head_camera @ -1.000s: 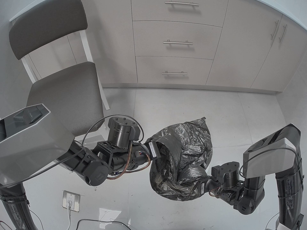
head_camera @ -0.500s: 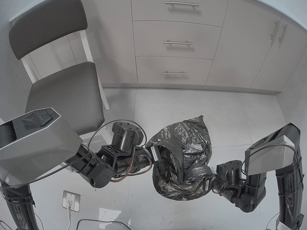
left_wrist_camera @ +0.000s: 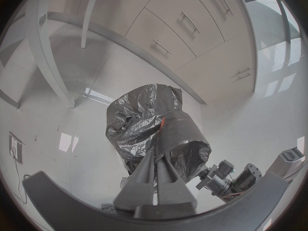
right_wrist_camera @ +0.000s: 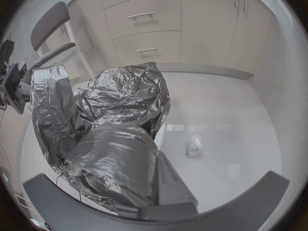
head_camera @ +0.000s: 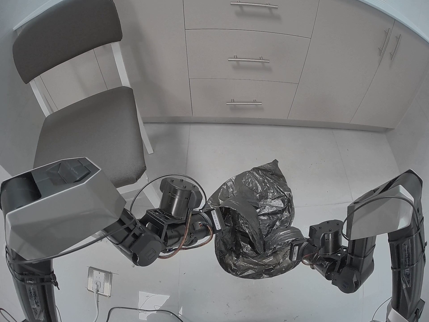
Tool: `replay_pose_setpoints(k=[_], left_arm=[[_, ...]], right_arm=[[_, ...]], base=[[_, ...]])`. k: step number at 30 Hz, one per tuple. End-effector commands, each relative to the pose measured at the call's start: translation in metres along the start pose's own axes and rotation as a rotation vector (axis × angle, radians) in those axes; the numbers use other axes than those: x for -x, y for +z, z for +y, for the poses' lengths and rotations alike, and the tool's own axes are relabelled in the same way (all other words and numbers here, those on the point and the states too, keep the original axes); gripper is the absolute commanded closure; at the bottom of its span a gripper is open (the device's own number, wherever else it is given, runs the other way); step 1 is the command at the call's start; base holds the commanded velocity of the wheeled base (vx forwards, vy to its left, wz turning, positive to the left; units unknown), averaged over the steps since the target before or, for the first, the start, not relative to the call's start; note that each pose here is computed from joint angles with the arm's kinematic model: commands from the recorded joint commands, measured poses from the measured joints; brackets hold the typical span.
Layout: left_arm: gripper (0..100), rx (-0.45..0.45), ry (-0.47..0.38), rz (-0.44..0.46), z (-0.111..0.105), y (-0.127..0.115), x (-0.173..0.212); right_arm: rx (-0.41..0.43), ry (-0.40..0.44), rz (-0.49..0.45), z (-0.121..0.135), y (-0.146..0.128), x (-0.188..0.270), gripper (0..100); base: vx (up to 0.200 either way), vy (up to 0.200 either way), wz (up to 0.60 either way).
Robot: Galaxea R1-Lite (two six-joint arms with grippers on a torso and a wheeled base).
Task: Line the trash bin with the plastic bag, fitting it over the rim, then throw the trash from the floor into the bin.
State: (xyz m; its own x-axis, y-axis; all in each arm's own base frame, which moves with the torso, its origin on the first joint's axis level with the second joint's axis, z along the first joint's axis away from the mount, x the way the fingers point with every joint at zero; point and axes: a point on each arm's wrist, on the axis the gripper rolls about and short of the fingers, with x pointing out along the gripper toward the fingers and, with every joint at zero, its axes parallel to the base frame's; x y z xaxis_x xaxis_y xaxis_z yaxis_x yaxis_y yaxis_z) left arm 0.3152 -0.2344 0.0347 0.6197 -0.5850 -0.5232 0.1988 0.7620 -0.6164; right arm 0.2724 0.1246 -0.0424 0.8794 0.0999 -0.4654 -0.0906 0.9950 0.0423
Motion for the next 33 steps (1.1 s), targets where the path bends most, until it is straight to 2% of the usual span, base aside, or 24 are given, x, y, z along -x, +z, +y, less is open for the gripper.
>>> replay_pose_setpoints(k=[1, 13, 28, 29, 33], left_arm=[[100, 0.004, 0.016, 0.013, 0.006, -0.004, -0.007], [100, 0.008, 0.041, 0.034, 0.016, -0.011, -0.015], [100, 0.018, 0.059, 0.039, 0.024, -0.011, -0.019], [100, 0.018, 0.059, 0.039, 0.024, -0.011, -0.019], [100, 0.018, 0.061, 0.041, 0.025, -0.012, -0.019]], right_arm=[[-0.016, -0.006, -0.03, -0.003, 0.005, -0.003, 100], [-0.031, -0.04, -0.044, -0.015, 0.01, -0.009, 100], [-0.022, -0.031, -0.029, -0.014, 0.006, -0.008, 100], [-0.02, -0.031, -0.028, -0.014, 0.006, -0.008, 0], [-0.019, -0.026, -0.025, -0.013, 0.005, -0.007, 0]], base=[[0.0, 0.0, 0.0], [0.0, 0.0, 0.0], [0.0, 0.0, 0.0], [0.0, 0.0, 0.0], [0.0, 0.0, 0.0]])
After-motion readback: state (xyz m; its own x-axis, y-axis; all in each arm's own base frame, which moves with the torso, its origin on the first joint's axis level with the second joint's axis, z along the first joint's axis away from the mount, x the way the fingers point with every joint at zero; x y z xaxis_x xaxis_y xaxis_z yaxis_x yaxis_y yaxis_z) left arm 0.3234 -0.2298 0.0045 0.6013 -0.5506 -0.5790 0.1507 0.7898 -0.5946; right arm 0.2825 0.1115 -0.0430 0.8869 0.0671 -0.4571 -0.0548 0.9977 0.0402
